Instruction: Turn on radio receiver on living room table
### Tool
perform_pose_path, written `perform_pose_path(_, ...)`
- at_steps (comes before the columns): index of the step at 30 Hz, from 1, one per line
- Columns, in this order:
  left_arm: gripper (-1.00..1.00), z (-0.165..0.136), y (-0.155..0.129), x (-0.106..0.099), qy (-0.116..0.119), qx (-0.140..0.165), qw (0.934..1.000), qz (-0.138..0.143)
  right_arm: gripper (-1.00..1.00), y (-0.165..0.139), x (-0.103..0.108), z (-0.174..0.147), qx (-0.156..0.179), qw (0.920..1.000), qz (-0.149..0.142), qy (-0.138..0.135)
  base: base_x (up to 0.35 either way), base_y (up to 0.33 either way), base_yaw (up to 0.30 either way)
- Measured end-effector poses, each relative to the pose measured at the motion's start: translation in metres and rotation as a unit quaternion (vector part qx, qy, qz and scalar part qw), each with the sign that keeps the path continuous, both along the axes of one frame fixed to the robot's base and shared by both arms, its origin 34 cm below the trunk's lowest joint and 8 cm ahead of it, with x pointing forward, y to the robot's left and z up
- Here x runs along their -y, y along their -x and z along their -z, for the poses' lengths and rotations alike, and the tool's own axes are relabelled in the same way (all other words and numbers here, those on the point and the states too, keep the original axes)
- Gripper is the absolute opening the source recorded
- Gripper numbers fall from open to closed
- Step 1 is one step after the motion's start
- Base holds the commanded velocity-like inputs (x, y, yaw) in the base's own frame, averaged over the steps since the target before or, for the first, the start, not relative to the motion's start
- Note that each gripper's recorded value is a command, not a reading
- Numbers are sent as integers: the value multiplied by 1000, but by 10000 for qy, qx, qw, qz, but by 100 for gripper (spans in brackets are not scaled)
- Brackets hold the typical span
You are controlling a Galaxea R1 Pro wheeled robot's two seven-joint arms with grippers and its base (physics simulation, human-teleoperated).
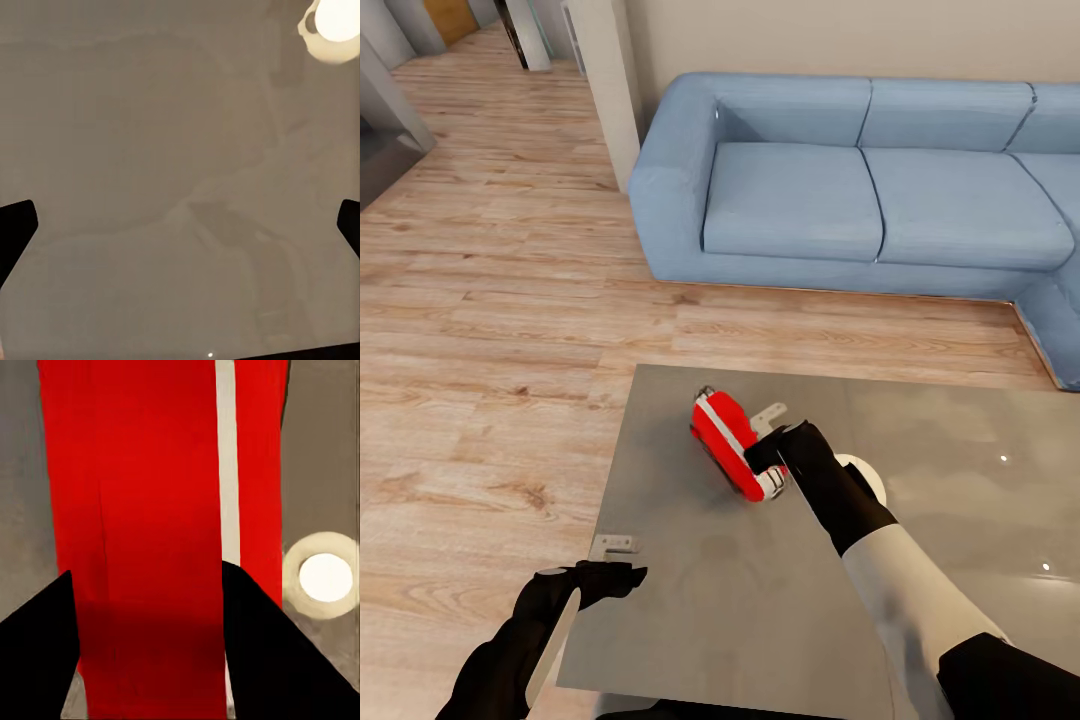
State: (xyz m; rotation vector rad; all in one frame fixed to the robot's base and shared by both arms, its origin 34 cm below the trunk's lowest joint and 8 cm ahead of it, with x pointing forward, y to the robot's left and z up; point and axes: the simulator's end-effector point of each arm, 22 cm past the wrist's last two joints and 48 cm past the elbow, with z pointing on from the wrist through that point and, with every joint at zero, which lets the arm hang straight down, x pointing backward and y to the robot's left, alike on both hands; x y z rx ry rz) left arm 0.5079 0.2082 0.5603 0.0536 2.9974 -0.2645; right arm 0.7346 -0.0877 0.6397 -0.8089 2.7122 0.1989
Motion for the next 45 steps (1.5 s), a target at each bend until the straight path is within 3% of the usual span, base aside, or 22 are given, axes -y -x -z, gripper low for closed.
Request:
perform_pose_path(19, 100, 0, 0, 0, 3, 3, 10000, -2, -100, -4, 0, -4, 66, 10000, 4, -11, 0, 0, 0)
perform_pose_path(20, 100, -1, -1, 1, 13, 12, 10000, -3, -100, 0, 10, -28, -308, 9991, 296, 45, 0, 0, 0)
perform_pose_path(22, 100, -1, -1, 1, 13, 11, 10000, -2, -100, -32, 19, -65, 337, 9989, 281, 143, 0, 0, 0)
perform_pose_path(24, 100, -1, -1, 1, 11, 15, 10000, -3, -100, -68, 7, -136, 1223, 9916, 289, -296, 0, 0, 0)
perform_pose_path(25, 100, -1, -1, 1, 12, 14, 10000, -3, -100, -72, 2, -151, 1362, 9893, 282, -451, 0, 0, 0)
perform_pose_path(26, 100, -1, -1, 1, 13, 15, 10000, -2, -100, -68, 2, -145, 1275, 9905, 248, -442, 0, 0, 0)
perform_pose_path(28, 100, -1, -1, 1, 11, 15, 10000, -3, -100, -55, 12, -113, 948, 9953, 159, -127, 0, 0, 0)
perform_pose_path(29, 100, -1, -1, 1, 10, 15, 10000, -3, -100, -55, 12, -112, 958, 9953, 123, -88, 0, 0, 0)
perform_pose_path(31, 100, -1, -1, 1, 9, 17, 10000, -3, -100, -62, 0, -137, 1246, 9918, 11, -264, 0, 0, 0)
perform_pose_path(32, 100, -1, -1, 1, 9, 16, 10000, -3, -100, -60, -2, -137, 1223, 9920, -5, -322, 0, 0, 0)
perform_pose_path(36, 100, -1, -1, 1, 9, 17, 10000, -3, -100, -65, -1, -147, 1412, 9897, -61, -240, 0, 0, 0)
perform_pose_path(45, 100, -1, -1, 1, 13, 17, 10000, 0, -100, -65, -3, -151, 1443, 9891, -84, -286, 0, 0, 0)
